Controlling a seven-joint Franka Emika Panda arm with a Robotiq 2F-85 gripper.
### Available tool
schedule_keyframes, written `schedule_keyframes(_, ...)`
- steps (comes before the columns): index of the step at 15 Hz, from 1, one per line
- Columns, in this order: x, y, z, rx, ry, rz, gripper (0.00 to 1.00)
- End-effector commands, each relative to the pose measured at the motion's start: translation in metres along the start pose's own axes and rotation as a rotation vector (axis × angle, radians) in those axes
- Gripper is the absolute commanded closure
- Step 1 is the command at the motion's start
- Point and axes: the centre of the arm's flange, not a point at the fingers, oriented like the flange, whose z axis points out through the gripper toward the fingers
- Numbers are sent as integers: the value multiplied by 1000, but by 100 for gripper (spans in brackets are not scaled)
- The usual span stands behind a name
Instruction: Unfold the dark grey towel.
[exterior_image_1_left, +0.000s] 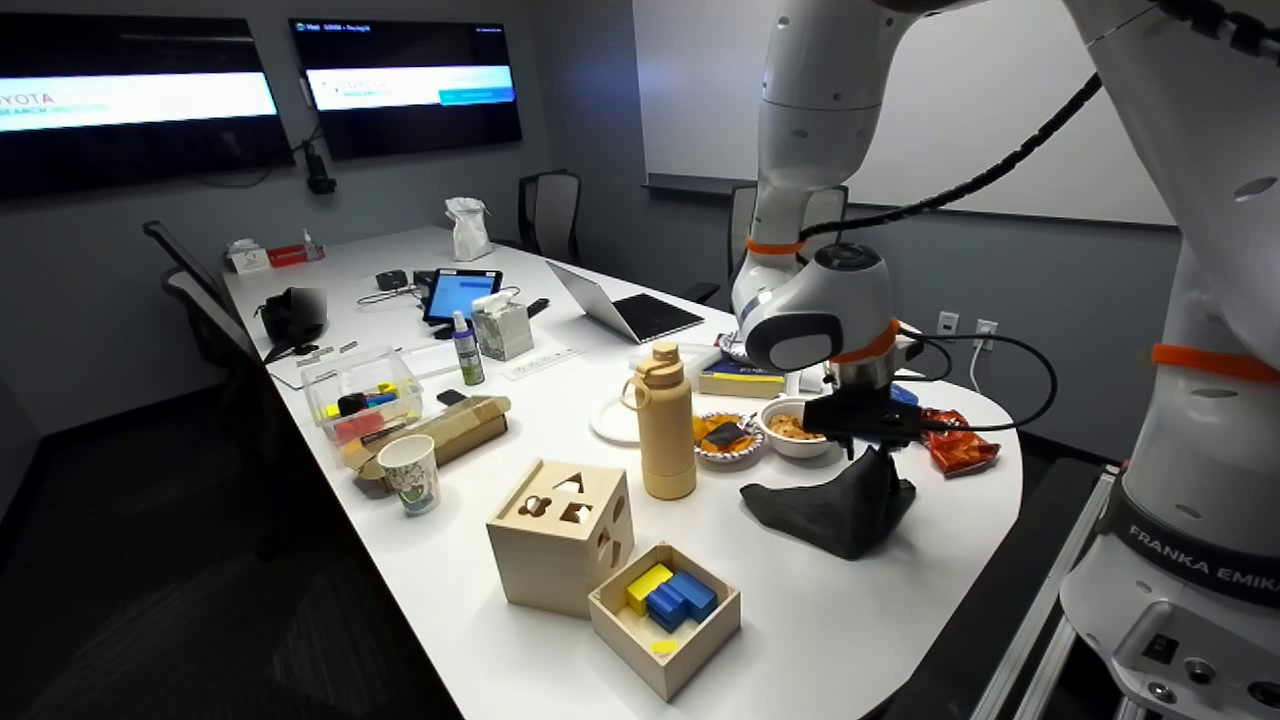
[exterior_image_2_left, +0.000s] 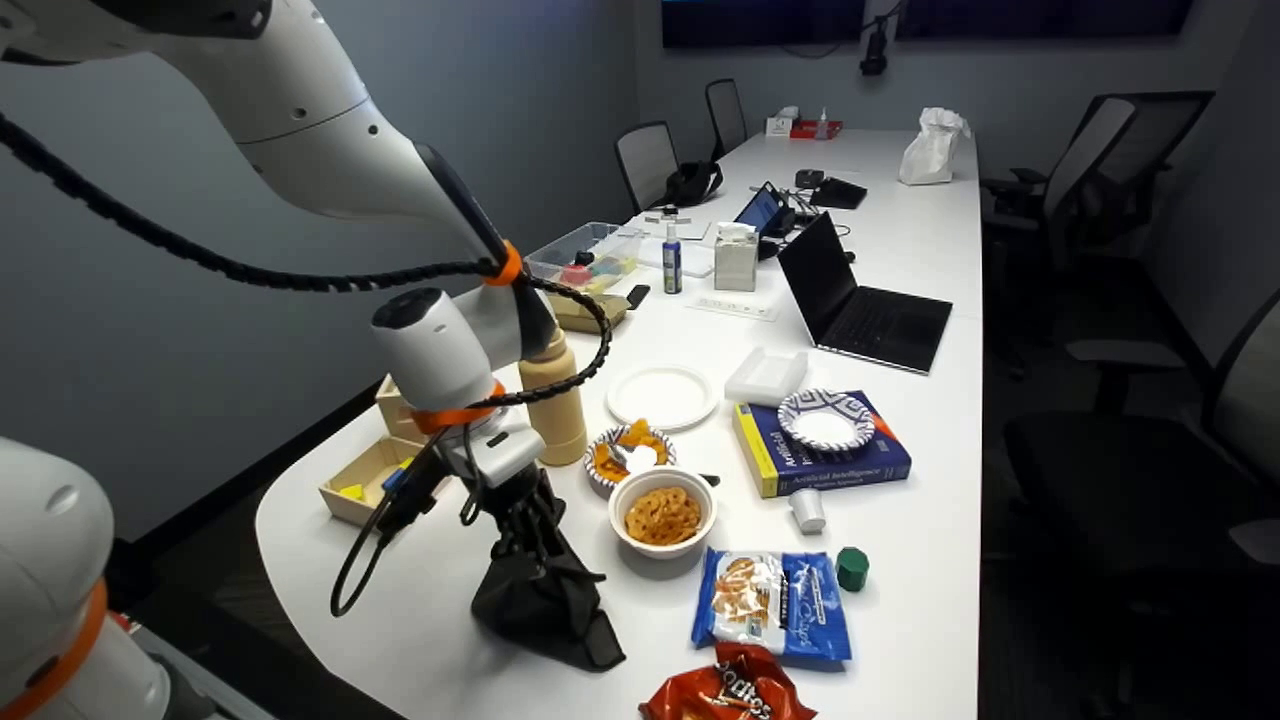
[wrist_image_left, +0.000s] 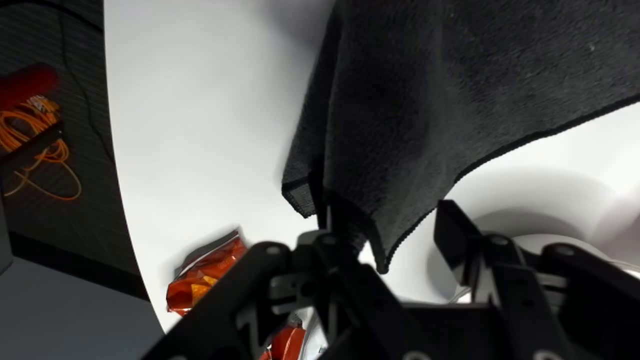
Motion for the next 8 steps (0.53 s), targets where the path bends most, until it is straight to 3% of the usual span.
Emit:
schedule_keyframes(1,13,-9,-4,-10,12,29,19)
schedule_keyframes(4,17,-3,-22,35,13,46,0)
schedule_keyframes(8,17,6,-56,86,6,57,0)
